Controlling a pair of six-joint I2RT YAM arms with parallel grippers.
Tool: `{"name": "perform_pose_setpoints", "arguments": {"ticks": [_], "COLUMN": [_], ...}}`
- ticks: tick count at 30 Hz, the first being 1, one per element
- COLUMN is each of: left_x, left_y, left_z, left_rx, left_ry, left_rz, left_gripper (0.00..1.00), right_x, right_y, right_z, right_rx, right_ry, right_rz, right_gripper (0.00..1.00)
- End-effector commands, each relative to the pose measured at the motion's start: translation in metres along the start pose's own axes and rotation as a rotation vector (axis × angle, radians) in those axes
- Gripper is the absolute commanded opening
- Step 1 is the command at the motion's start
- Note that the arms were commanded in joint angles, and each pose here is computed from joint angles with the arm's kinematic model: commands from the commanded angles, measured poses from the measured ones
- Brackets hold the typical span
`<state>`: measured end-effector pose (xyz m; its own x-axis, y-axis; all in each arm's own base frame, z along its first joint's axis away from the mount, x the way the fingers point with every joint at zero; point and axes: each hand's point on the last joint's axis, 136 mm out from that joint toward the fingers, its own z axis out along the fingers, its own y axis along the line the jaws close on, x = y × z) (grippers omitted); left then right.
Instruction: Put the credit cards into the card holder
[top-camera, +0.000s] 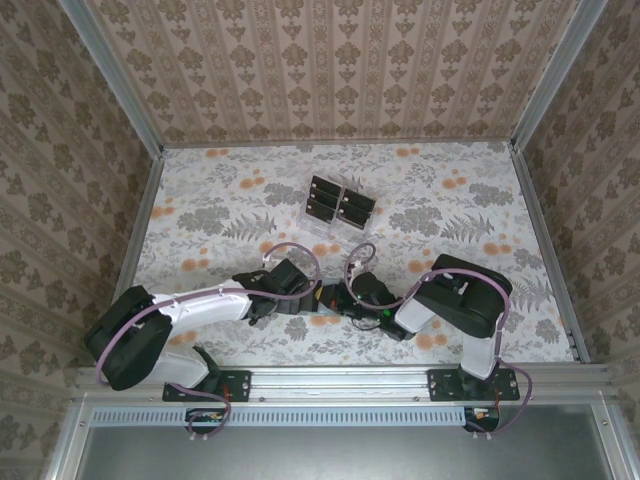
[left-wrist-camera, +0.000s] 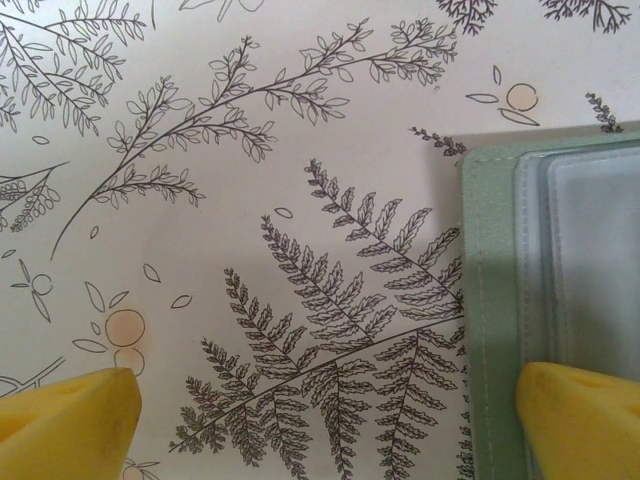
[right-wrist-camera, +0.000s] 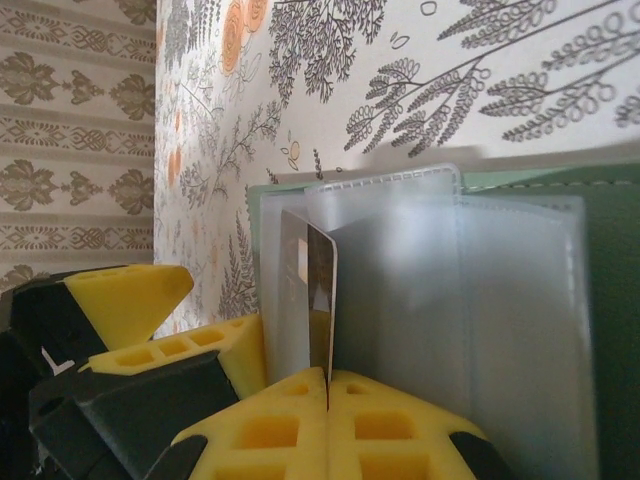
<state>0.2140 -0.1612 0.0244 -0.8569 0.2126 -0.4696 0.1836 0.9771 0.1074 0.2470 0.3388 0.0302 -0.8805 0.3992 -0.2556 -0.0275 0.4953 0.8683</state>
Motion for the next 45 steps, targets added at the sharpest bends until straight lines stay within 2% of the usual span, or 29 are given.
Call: {"name": "perform_pose_setpoints", "arguments": {"ticks": [1, 3, 5, 8, 12, 18, 23, 45], "left_x": [0.016, 0.015, 0.014, 0.010, 0.002, -0.014, -0.020, 0.006], "left_y": [0.008, 0.008, 0.007, 0.006, 0.004, 0.008, 0.017, 0.021], "left_z": [0.004, 0.003, 0.003, 0.000, -0.008, -0.023, -0.027, 0.001], "left_rx": [-0.031, -0.029, -0.026, -0.018, -0.006, 0.002, 0.001, -0.022], "left_ry": [0.037, 0.036, 0.032, 0.023, 0.004, -0.034, -0.046, 0.054], "left_rz": [0.016, 0.017, 0.017, 0.011, 0.005, -0.015, -0.043, -0.062], "left_gripper": [1.00, 1.00, 1.00, 1.00, 1.00, 1.00, 1.00, 1.00], "right_x": [0.019, 0.016, 0.014, 0.008, -0.001, -0.012, -0.017, -0.010], "right_y": [-0.034, -0.034, -0.036, -0.035, -0.032, -0.021, -0.013, -0.002], "right_z": [0.004, 0.004, 0.002, -0.005, -0.017, -0.034, -0.034, -0.001], "right_rx": [0.134, 0.139, 0.146, 0.162, 0.218, 0.328, 0.368, 0.327], "right_ry": [0.097, 0.100, 0.101, 0.105, 0.113, 0.143, 0.167, 0.231], "right_rz": [-0.011, -0.008, -0.005, -0.010, -0.054, -0.180, -0.230, -0.233], "right_gripper": [0.00, 0.01, 0.10, 0.30, 0.39, 0.39, 0.32, 0.24]}}
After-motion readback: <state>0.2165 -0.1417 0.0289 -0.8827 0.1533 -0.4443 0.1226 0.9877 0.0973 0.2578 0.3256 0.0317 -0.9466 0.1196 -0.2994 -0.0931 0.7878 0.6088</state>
